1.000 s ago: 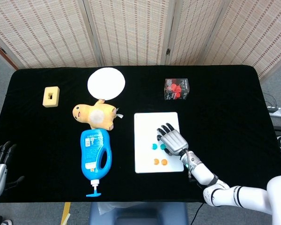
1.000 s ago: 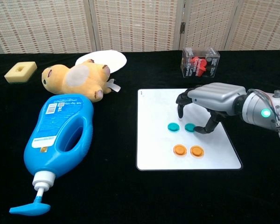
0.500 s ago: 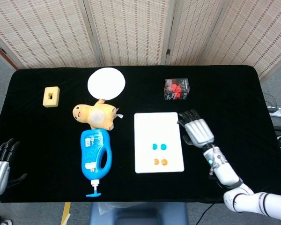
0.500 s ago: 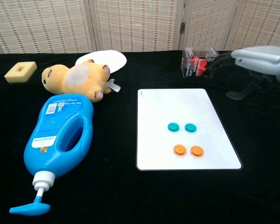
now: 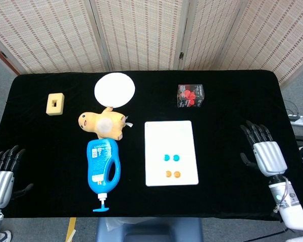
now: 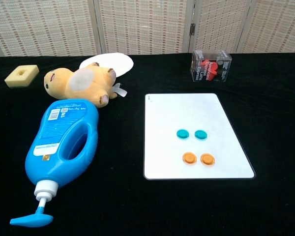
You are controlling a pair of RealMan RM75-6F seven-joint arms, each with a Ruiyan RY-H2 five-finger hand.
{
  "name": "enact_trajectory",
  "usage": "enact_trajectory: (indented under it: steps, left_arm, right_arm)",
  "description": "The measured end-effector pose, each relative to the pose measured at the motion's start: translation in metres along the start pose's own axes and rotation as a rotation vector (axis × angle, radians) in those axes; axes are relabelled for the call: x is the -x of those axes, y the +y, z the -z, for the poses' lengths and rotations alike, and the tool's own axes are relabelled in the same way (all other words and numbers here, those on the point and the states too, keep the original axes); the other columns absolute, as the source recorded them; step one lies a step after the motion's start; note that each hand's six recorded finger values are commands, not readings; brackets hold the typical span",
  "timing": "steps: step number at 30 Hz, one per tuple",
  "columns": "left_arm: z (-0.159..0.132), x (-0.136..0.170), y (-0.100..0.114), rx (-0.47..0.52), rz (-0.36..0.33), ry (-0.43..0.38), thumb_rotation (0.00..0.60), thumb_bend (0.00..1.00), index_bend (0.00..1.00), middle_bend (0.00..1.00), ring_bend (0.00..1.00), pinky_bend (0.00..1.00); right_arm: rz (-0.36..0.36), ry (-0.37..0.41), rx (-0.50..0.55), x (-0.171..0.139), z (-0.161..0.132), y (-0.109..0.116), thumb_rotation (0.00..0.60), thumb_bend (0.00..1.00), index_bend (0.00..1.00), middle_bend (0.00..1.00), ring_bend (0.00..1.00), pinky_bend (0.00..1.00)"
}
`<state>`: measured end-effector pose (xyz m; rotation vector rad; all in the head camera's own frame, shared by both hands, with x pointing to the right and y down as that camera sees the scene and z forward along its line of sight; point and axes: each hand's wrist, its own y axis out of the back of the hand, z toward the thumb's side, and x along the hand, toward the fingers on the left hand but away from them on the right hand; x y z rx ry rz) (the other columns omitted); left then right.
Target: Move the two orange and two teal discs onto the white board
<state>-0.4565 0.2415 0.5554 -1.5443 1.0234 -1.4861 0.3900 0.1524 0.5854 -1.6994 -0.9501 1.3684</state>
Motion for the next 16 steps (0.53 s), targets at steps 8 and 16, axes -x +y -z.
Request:
enact_trajectory:
  steps: [8,16]
  left_arm:
    - [-0.005,0.004,0.002,0.011,-0.011,-0.005,0.6,0.09,0.0,0.0,0.0,0.0]
    - [-0.007,0.003,-0.002,-0.001,0.002,-0.01,0.6,0.09,0.0,0.0,0.0,0.0]
  right_arm:
    - [0.075,-0.043,0.05,-0.051,0.024,0.013,0.6,0.43,0.0,0.0,0.0,0.0]
    - [0.051,-0.046,0.045,-0.068,0.026,0.008,0.6,0.43,0.0,0.0,0.0,0.0]
